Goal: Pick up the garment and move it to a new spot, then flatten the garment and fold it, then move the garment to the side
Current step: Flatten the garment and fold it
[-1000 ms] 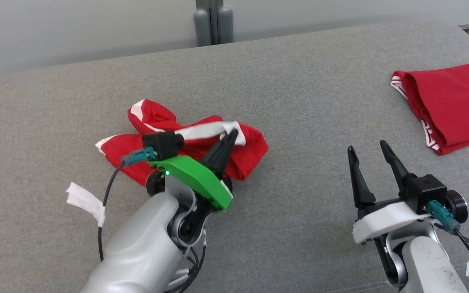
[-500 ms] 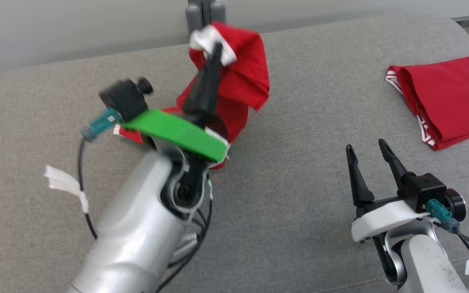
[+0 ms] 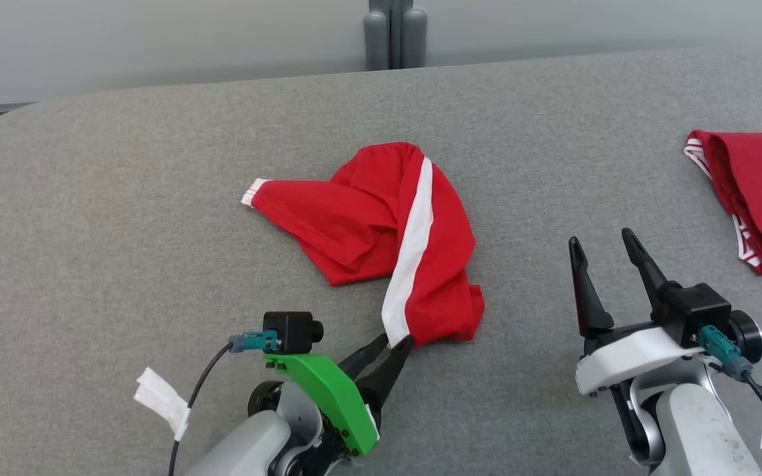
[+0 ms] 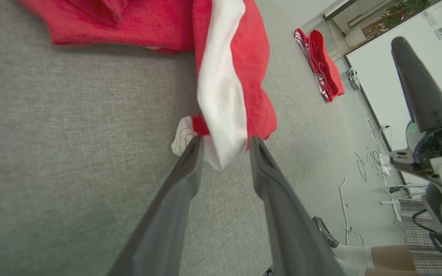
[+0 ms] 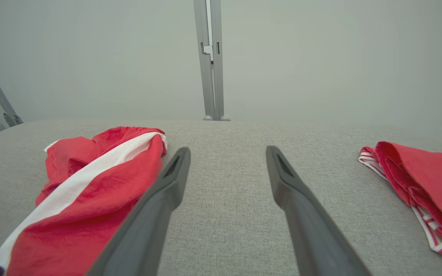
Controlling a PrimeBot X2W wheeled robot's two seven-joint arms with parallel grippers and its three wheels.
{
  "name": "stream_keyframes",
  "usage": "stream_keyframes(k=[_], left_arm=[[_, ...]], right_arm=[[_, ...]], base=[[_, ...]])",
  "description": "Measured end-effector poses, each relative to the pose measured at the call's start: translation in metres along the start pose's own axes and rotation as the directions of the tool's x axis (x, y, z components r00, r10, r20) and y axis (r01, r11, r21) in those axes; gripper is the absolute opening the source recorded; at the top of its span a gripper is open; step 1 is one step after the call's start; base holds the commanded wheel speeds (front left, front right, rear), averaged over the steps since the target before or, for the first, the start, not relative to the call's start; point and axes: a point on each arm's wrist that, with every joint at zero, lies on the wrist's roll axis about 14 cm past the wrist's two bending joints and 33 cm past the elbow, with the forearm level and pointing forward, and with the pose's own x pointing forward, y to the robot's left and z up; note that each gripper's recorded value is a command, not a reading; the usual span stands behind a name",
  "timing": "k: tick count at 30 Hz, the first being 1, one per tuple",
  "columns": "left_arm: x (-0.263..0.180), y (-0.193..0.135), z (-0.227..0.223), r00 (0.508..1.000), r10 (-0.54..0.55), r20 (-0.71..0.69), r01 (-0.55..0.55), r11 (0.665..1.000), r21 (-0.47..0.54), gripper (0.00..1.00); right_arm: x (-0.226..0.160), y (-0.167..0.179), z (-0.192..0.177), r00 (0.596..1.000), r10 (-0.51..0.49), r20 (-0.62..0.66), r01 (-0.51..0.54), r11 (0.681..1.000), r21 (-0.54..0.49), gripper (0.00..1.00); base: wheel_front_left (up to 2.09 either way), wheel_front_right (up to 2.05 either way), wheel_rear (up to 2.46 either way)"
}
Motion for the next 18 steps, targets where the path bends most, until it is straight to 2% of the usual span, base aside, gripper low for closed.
stream_keyframes(k=[5, 8, 12, 15, 18], left_arm=[[-0.017, 0.006, 0.024, 0.988, 0.015, 0.153, -0.015, 1.0, 0.001, 1.0], [-0.033, 0.015, 0.054, 0.954, 0.033, 0.297, -0.049, 0.998, 0.045, 1.0], [-0.056, 0.024, 0.095, 0.897, 0.053, 0.44, -0.117, 0.986, 0.12, 1.0], [-0.081, 0.03, 0.131, 0.821, 0.076, 0.566, -0.189, 0.972, 0.143, 1.0], [-0.111, 0.036, 0.153, 0.741, 0.099, 0.664, -0.283, 0.943, 0.176, 1.0]], right_arm=[[0.003, 0.009, 0.001, 1.0, 0.026, 0.002, -0.026, 1.0, 0.002, 1.0], [0.004, 0.013, 0.003, 0.999, 0.037, 0.008, -0.037, 0.999, -0.001, 1.0], [0.004, 0.017, 0.008, 0.999, 0.049, 0.018, -0.049, 0.999, -0.003, 1.0], [0.003, 0.02, 0.011, 0.998, 0.055, 0.024, -0.055, 0.998, -0.004, 1.0], [0.001, 0.022, 0.012, 0.998, 0.06, 0.024, -0.06, 0.998, -0.005, 1.0]], base=[[0.0, 0.0, 0.0], [0.0, 0.0, 0.0], [0.0, 0.0, 0.0], [0.0, 0.0, 0.0], [0.0, 0.0, 0.0]])
